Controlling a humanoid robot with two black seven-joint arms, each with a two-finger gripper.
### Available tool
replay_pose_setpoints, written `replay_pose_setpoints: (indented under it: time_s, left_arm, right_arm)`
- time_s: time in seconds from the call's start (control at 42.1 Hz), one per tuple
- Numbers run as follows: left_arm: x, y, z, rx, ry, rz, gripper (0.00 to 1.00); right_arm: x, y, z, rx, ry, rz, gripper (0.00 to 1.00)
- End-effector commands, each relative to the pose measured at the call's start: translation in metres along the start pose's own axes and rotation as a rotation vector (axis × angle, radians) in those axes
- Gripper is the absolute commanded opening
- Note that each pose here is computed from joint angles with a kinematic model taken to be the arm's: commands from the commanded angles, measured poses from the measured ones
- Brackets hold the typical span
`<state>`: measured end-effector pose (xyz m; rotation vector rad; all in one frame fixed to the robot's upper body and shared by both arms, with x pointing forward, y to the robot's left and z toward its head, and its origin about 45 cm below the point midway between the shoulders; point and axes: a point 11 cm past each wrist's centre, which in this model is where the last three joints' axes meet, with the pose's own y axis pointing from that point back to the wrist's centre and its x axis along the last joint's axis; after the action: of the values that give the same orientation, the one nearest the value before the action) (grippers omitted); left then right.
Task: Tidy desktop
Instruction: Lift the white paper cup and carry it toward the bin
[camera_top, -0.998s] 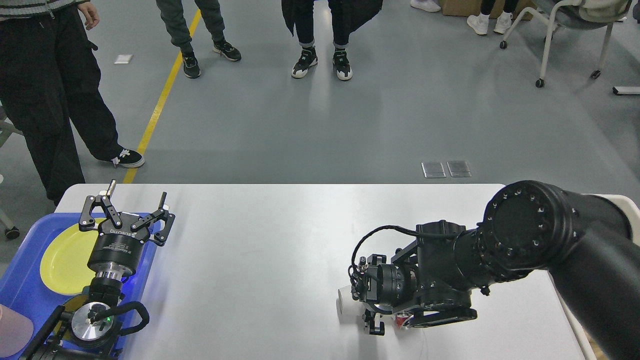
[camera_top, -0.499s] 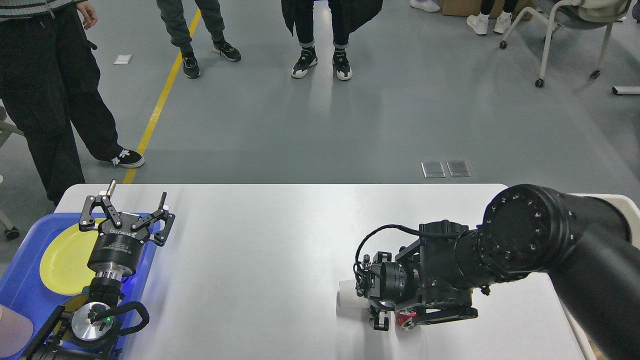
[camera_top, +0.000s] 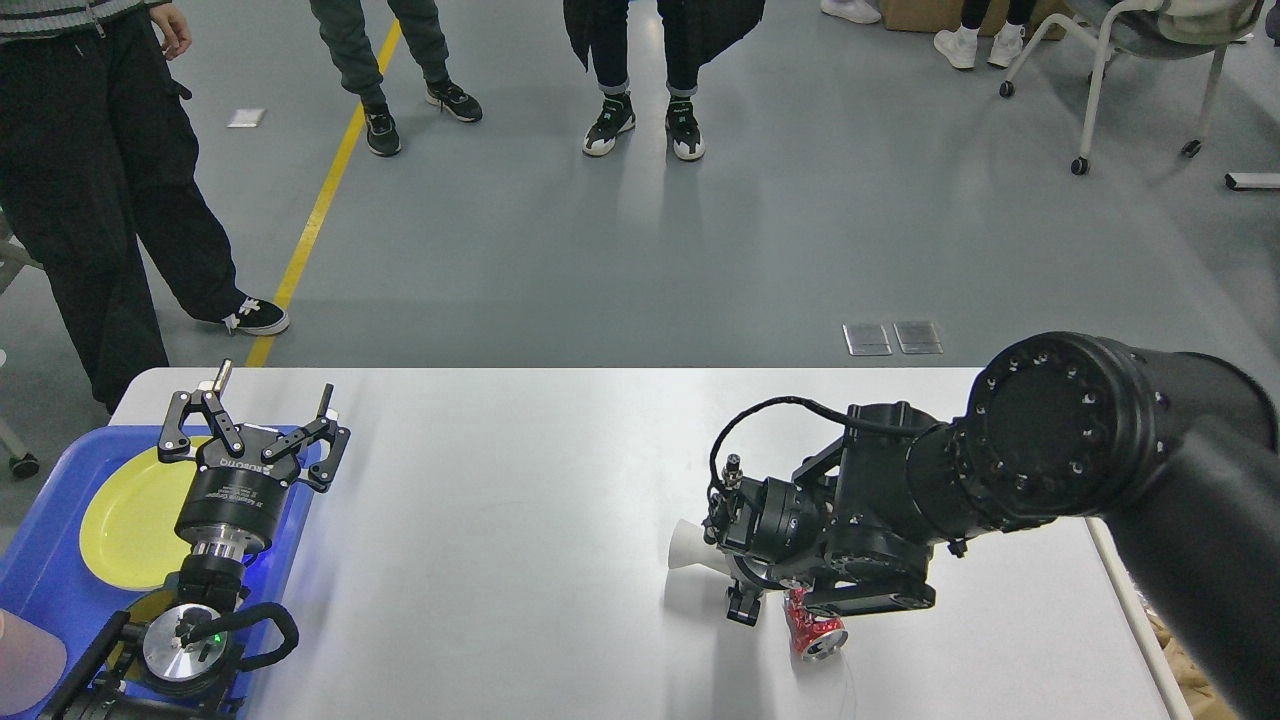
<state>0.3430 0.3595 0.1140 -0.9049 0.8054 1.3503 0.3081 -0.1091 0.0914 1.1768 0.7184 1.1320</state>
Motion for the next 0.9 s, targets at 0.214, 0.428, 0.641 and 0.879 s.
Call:
replay_pose_setpoints:
  time_s: [0.214, 0.428, 0.641, 0.879]
  left_arm:
    - [0.0, 0.0, 0.0, 0.0, 0.0, 0.0, 0.96]
    - [0.0, 0.0, 0.0, 0.0, 0.0, 0.0, 0.96]
    - [0.0, 0.0, 0.0, 0.0, 0.0, 0.0, 0.96]
    - [0.0, 0.0, 0.0, 0.0, 0.0, 0.0, 0.96]
  right_arm:
    - [0.016, 0.052, 0.038, 0.027, -0.347, -0.013, 0.0]
    - [0.017, 0.122, 0.078, 0.11, -0.689, -0.071, 0.0]
    - [0.007, 0.192, 0.106, 0.139, -0.895, -0.132, 0.0]
    - [-0.004, 0.267, 0.125, 0.119, -1.056, -0.138, 0.0]
